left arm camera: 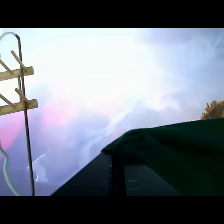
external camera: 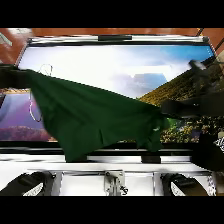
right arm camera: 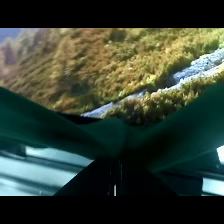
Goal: Fold the shirts.
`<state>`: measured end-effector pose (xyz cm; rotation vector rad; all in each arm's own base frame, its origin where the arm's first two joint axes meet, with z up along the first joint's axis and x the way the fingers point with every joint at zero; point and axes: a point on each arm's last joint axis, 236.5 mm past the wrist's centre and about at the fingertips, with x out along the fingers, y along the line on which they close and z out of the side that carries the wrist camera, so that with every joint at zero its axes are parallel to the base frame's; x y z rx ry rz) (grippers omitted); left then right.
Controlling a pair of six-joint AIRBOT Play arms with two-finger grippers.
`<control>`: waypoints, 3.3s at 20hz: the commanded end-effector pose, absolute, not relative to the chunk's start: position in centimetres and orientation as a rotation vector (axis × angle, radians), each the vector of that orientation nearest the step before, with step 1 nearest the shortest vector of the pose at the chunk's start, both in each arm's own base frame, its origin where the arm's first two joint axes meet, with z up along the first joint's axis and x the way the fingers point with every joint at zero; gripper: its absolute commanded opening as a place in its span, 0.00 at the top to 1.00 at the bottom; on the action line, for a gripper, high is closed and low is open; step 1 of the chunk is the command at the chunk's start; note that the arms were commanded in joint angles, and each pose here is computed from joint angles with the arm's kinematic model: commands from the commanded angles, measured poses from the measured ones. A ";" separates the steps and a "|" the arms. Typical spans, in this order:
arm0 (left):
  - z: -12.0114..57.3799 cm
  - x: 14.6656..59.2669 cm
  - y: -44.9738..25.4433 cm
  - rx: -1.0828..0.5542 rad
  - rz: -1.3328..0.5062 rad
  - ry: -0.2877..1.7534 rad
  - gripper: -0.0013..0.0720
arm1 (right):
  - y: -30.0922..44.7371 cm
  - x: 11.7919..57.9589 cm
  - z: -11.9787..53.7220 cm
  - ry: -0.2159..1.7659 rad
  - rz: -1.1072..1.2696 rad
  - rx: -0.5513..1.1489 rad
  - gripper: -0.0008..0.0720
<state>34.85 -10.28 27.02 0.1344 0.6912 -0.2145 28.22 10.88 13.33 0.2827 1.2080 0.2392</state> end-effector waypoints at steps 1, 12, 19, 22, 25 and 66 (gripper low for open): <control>20.8 42.9 -13.3 0.095 -0.208 0.696 0.93 | 11.0 35.3 6.5 1.155 0.133 0.384 0.90; 1.7 47.3 -13.9 -0.164 -0.097 1.183 0.04 | 10.8 46.1 -1.4 0.994 0.035 0.483 0.29; 4.9 39.3 -3.1 -0.146 -0.098 1.479 0.13 | 1.5 36.9 0.9 1.316 0.060 0.282 0.29; 1.2 33.8 -5.1 -0.399 -0.207 1.592 0.05 | -1.2 31.3 -1.2 1.518 0.059 0.381 0.29; -4.1 28.5 -6.3 -0.533 -0.214 1.648 0.00 | -0.9 29.4 -2.3 1.558 0.096 0.538 0.29; -3.8 31.3 -12.9 -0.608 -0.343 1.367 0.94 | 1.0 36.8 -10.8 1.441 0.053 0.600 0.90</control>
